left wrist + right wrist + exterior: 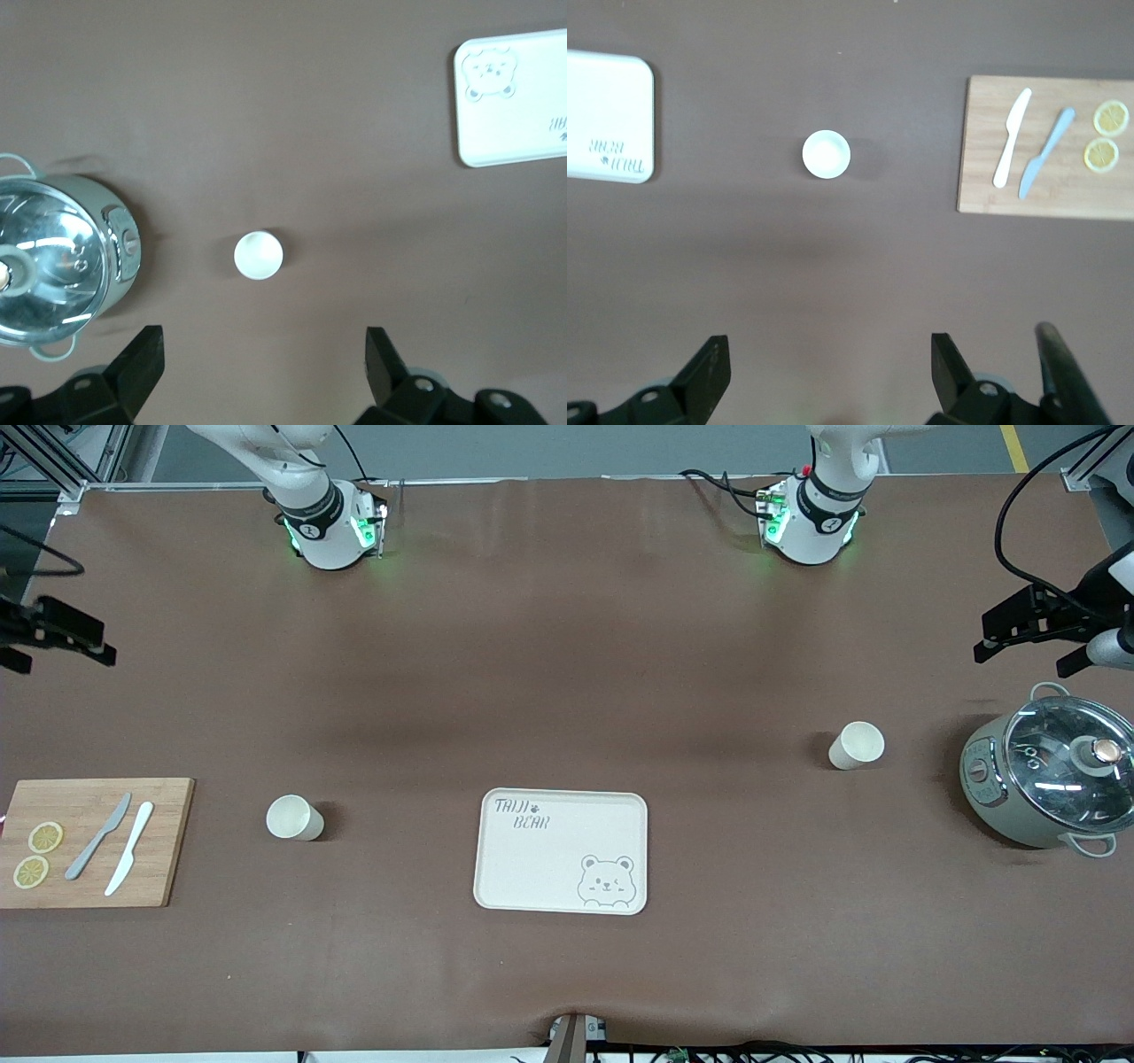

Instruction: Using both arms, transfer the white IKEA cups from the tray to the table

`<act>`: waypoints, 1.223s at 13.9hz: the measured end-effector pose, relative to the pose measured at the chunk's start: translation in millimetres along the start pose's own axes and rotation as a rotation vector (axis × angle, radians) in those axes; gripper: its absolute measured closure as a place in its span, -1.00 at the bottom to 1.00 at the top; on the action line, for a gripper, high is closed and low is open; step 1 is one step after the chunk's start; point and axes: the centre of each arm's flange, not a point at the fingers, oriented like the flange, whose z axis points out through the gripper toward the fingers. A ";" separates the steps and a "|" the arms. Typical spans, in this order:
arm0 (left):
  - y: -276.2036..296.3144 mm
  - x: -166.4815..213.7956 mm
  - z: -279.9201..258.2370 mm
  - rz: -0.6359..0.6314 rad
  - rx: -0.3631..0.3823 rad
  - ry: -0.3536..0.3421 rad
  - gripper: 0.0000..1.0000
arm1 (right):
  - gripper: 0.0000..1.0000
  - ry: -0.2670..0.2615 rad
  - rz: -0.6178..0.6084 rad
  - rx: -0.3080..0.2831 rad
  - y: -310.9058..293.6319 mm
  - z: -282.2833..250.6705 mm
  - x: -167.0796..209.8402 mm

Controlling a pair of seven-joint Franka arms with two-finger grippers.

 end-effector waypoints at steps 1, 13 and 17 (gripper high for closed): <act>-0.6 1.0 0.3 -0.001 0.004 -0.014 -1.00 | -1.00 0.000 0.028 0.000 -12.5 -0.5 -0.8; 20.9 16.4 15.5 0.012 0.095 -0.081 -1.00 | -1.00 0.014 -0.003 -0.012 6.1 27.4 -3.8; 21.9 17.3 6.7 0.011 0.097 -0.057 -1.00 | -1.00 0.020 -0.012 -0.018 -0.5 28.7 -11.0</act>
